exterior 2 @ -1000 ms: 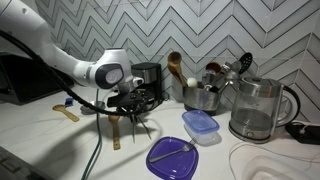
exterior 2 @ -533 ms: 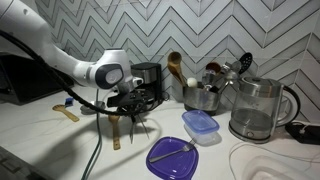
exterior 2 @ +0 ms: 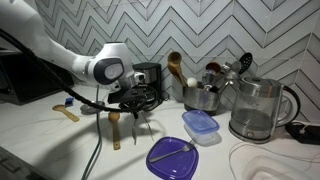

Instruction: Put the tongs in the silver holder

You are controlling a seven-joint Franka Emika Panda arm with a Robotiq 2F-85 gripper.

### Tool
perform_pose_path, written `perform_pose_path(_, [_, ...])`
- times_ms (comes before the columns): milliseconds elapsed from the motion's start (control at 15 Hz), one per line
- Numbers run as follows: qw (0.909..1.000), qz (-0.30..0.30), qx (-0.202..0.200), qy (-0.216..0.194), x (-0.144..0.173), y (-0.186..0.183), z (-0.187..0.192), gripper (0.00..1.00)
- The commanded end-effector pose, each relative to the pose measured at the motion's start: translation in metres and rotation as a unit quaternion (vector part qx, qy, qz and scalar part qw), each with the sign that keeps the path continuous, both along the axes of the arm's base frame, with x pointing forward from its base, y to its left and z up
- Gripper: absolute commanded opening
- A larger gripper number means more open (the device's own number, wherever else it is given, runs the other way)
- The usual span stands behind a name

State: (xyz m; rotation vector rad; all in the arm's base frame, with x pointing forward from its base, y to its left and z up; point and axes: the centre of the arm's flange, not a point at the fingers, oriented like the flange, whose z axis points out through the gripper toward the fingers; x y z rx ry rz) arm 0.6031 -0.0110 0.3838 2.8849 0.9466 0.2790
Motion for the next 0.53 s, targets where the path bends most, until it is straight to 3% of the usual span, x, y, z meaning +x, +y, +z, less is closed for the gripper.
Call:
perform_pose_path(0, [0.9997, -0.004, 0.011, -0.019, -0.030, -0.033, 0.027, 0.01])
perform_pose_path(467, [0.9958, 0.014, 0.055, -0.071, -0.079, -0.099, 0.074, 0.01])
